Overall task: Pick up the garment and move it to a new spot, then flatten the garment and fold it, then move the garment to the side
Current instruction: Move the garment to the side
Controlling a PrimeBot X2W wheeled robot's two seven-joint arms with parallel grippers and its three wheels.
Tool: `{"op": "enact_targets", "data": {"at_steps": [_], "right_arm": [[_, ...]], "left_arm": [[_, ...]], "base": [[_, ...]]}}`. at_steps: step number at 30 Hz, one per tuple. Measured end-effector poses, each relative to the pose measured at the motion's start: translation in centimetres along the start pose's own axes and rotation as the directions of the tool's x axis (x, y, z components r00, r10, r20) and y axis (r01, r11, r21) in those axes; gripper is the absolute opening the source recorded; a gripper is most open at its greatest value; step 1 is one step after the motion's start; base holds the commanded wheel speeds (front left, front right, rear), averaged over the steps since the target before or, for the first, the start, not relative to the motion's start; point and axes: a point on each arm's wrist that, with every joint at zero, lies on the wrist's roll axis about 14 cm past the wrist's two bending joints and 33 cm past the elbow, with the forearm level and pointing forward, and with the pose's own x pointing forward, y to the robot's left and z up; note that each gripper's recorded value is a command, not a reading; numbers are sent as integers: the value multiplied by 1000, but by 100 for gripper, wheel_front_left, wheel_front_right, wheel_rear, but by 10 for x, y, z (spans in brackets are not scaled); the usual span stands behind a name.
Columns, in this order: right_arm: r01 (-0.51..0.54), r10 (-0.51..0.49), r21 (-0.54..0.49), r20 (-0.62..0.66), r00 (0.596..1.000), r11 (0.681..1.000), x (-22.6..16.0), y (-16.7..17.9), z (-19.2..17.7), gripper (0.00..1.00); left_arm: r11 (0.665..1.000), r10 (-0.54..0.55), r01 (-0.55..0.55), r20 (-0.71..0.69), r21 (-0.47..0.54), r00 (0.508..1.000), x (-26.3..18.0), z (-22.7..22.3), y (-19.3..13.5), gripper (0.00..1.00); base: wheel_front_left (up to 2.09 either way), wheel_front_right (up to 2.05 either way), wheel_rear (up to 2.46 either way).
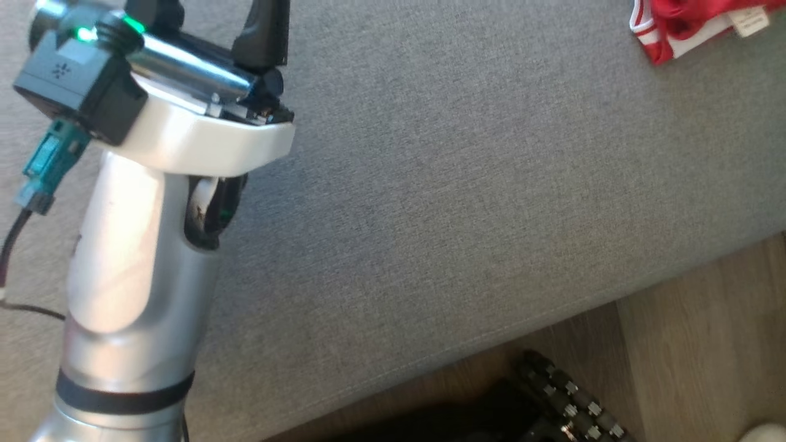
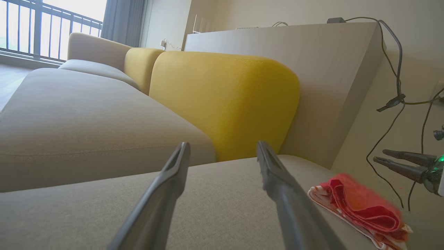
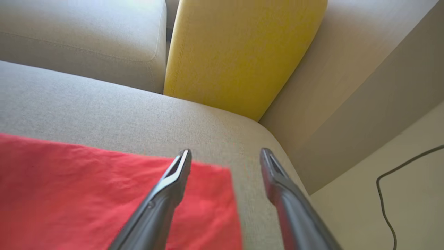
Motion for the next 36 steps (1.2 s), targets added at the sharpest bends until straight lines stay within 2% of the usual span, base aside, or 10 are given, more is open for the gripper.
{"op": "enact_targets", "data": {"at_steps": [10, 16, 21, 25, 28, 31, 33, 36], "right_arm": [[-76, 74, 11, 121, 990, 997, -17, 20, 53, 100], [-206, 180, 92, 235, 955, 974, -41, 76, 90, 100], [-311, 248, 170, 315, 916, 935, -71, 123, 110, 100], [-367, 278, 188, 377, 884, 911, -99, 147, 127, 100], [-382, 270, 235, 399, 877, 894, -119, 159, 129, 100], [-392, 256, 291, 411, 875, 873, -138, 171, 130, 100], [-387, 236, 328, 417, 878, 862, -150, 174, 130, 100], [-389, 229, 332, 430, 873, 860, -168, 181, 132, 100]], "left_arm": [[997, 77, -77, 34, 16, 996, -27, 53, -4, 100], [982, 181, -184, 55, 51, 982, -65, 89, 6, 100], [955, 276, -282, 72, 90, 958, -102, 114, 14, 100], [931, 343, -351, 89, 96, 935, -130, 131, 12, 100], [912, 394, -401, 81, 84, 915, -153, 135, 10, 100], [883, 440, -447, 83, 141, 894, -175, 140, 12, 100], [871, 466, -474, 89, 131, 880, -185, 145, 13, 100], [857, 489, -498, 93, 133, 867, -200, 149, 13, 100]], "base": [[0, 0, 0], [0, 0, 0], [0, 0, 0], [0, 0, 0], [0, 0, 0], [0, 0, 0], [0, 0, 0], [0, 0, 0]]}}
